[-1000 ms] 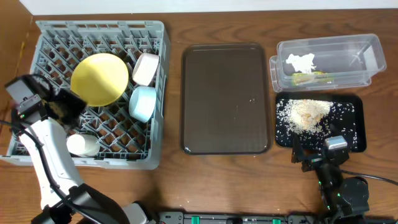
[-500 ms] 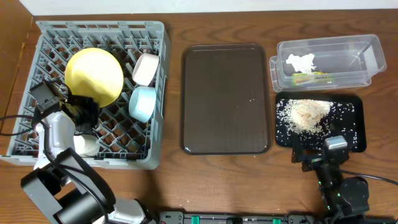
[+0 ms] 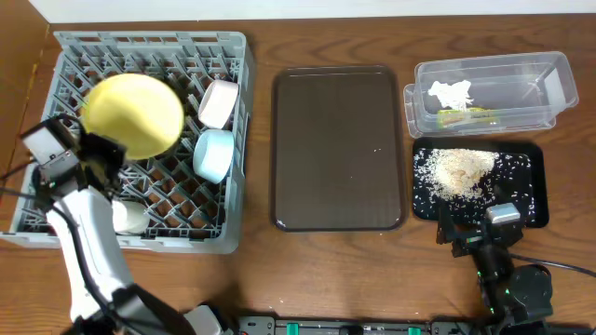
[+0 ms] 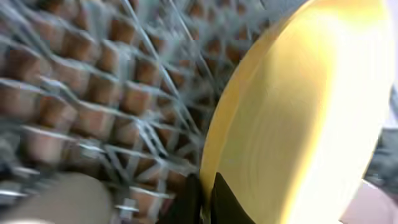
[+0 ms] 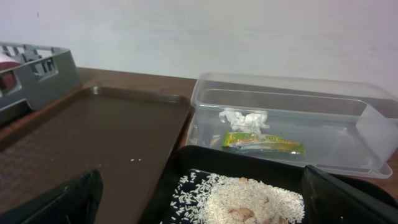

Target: Sort waste into correct bins and load items into the dishwasher

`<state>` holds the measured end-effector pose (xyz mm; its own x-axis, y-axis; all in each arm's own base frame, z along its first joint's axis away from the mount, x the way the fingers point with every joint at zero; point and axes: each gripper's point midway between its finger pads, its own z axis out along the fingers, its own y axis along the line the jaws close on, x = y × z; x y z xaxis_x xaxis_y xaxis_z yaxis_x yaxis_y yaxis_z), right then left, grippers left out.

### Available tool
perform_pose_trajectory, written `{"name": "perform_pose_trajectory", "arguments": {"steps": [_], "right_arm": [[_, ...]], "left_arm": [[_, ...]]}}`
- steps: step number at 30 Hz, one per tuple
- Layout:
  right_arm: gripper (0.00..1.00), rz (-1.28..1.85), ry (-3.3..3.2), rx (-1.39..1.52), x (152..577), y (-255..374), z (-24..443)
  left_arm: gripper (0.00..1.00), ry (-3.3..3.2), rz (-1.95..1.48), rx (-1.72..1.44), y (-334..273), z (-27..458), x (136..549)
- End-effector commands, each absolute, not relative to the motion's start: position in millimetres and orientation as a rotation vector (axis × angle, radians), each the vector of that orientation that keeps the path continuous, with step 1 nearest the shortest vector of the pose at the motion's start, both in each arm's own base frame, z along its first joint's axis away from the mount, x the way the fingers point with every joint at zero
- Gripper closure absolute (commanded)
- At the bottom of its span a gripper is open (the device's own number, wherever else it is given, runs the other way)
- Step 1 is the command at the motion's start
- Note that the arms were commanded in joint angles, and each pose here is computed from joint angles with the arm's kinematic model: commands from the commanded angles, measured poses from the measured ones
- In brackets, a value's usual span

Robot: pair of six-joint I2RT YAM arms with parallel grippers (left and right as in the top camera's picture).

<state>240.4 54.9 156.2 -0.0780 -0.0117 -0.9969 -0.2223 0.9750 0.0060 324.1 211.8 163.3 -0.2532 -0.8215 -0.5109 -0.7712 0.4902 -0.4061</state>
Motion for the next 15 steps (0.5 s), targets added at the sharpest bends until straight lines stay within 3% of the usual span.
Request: {"name": "perform_pose_trajectory", "arguments": {"steps": [1, 15], "right_arm": [[0.01, 0.158, 1.644, -0.179, 241, 52, 155], [0.01, 0.158, 1.644, -0.179, 241, 52, 155]], "left_arm": [[0.92, 2.103, 0.193, -1.209, 236, 169, 306], [0.92, 2.246, 0.615, -0.860, 208, 175, 330]]}}
